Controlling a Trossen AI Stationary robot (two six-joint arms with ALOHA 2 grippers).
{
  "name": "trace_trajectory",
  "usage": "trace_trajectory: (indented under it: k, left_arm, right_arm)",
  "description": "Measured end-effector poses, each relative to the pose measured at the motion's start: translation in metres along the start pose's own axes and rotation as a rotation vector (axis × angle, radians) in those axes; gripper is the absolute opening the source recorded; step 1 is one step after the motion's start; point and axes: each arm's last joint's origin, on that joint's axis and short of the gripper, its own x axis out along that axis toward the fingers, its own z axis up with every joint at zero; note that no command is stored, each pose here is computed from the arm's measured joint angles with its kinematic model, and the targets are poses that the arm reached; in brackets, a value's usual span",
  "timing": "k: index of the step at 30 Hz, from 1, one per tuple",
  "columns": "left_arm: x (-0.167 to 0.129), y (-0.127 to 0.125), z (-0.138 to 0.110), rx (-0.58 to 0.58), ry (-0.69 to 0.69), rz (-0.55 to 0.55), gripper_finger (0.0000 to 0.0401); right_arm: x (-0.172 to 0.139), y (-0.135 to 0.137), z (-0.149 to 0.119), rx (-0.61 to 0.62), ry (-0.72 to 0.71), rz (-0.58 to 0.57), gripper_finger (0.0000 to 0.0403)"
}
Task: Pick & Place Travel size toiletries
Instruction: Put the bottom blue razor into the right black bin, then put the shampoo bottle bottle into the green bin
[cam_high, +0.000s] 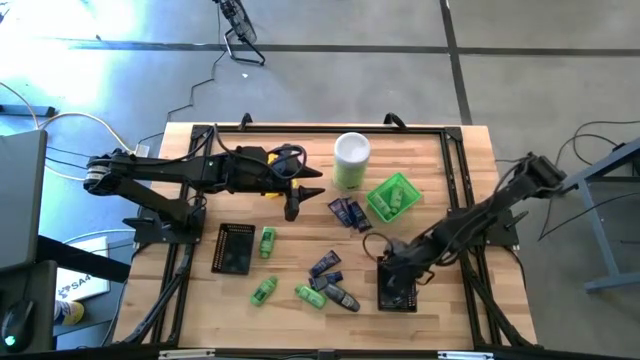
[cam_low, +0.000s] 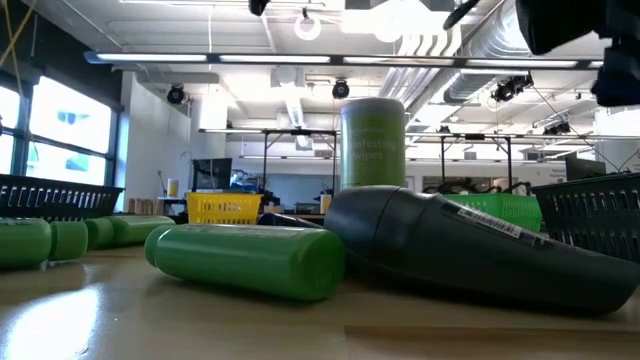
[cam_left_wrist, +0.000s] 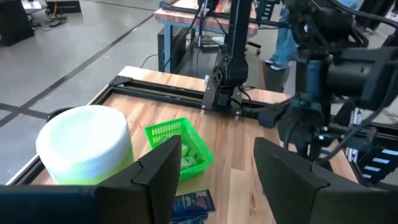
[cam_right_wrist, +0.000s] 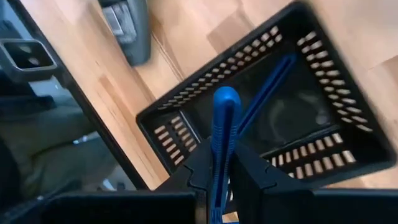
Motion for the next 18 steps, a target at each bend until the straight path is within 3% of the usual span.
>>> trace_trajectory:
  k: [5,14,18]
  left_arm:
    - [0.0,0.0,0.0,0.001,0.003,0.0,0.02]
    - [0.0,0.0,-0.003,0.004,0.027,0.003,0.02]
    - [0.0,0.0,-0.003,0.004,0.026,0.001,0.02]
  right_arm:
    - [0.016,0.003,0.002,0.002,0.021,-0.017,0.0039]
    - [0.015,0.002,0.002,-0.022,0.027,-0.017,0.0141]
    - [0.007,-0.003,0.006,-0.026,0.051,-0.014,0.0163]
